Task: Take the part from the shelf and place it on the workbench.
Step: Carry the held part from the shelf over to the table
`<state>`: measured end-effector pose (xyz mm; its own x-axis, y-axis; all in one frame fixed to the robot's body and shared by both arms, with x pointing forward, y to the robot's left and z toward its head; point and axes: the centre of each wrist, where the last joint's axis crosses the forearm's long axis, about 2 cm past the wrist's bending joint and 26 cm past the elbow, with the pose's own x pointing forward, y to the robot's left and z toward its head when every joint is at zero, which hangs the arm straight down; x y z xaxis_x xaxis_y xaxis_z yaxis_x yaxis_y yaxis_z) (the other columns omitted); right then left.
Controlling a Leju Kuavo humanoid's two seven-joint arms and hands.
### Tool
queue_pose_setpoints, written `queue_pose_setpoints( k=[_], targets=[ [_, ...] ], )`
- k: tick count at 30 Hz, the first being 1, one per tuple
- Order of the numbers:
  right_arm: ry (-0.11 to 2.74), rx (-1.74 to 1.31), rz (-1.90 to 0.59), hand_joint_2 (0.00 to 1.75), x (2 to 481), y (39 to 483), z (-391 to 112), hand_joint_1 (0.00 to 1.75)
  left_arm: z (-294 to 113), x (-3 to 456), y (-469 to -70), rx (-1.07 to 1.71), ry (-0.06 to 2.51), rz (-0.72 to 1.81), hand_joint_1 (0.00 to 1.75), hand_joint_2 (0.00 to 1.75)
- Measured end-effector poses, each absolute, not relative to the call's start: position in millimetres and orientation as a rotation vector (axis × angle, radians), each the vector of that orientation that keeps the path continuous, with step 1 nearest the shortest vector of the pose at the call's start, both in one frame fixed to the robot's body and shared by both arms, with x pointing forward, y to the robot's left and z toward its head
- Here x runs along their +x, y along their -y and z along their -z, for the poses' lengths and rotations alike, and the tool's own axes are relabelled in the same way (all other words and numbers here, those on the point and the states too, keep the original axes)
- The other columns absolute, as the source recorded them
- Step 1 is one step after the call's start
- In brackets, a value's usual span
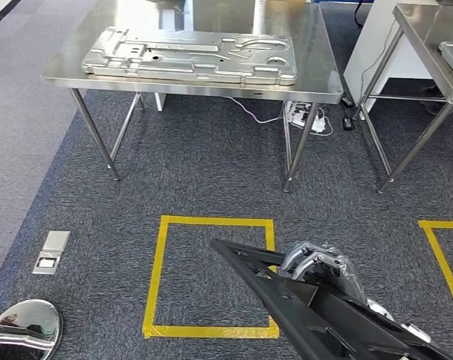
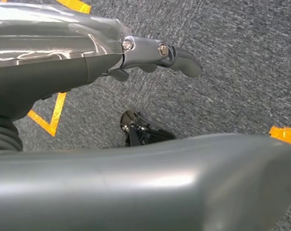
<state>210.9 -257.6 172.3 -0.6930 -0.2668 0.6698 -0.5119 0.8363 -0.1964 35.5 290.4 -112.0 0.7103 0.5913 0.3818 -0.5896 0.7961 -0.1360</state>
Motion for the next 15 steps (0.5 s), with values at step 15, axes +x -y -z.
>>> queue_pose_setpoints(
  k=[15],
  targets=[
    [2.352, 0.573, -0.486, 1.75, 208.8, 256.5, -170.6, 1.75, 112.3, 32.9, -289.3, 0.009, 0.381, -0.655, 0.00, 1.75]
  ],
)
